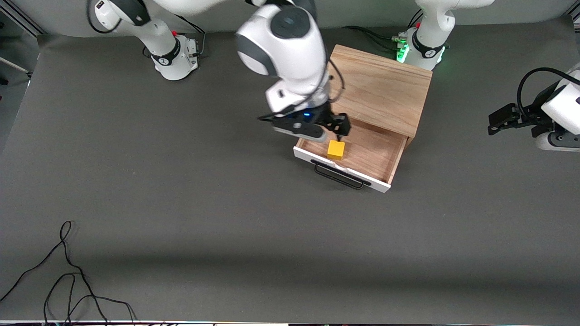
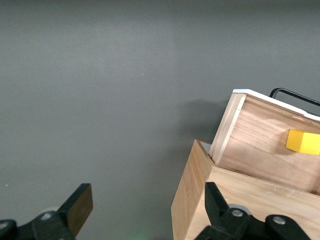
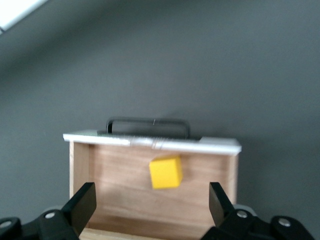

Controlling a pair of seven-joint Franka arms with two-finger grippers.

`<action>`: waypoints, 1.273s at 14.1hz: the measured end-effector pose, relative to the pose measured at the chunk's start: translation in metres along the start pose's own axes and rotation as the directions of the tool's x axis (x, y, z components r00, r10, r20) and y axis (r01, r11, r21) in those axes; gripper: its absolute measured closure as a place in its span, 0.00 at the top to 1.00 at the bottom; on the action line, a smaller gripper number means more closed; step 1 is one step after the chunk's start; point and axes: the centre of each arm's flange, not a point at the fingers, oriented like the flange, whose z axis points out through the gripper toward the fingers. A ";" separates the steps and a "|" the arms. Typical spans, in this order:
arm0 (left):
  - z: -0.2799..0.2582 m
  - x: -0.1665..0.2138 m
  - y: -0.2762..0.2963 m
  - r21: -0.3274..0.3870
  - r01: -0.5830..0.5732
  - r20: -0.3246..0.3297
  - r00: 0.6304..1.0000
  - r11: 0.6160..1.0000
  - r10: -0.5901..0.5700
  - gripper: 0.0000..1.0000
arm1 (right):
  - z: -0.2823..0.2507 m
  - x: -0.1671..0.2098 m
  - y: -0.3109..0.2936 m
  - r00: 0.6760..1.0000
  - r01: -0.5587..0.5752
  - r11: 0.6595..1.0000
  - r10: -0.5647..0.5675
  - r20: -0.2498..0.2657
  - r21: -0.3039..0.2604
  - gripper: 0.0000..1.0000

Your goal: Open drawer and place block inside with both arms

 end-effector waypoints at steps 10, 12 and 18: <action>0.002 0.001 -0.004 0.000 0.006 0.004 1.000 1.000 -0.006 1.00 | -0.115 0.247 0.251 0.981 0.191 0.977 -0.186 0.054 -0.095 1.00; 0.002 0.001 -0.003 0.000 0.005 0.004 1.000 1.000 -0.005 1.00 | -0.120 0.265 0.309 0.982 0.181 0.977 -0.172 0.079 -0.116 1.00; 0.002 0.001 -0.003 0.000 0.004 0.003 1.000 1.000 -0.004 1.00 | -0.095 0.257 0.414 0.976 0.208 0.969 -0.196 0.095 -0.131 1.00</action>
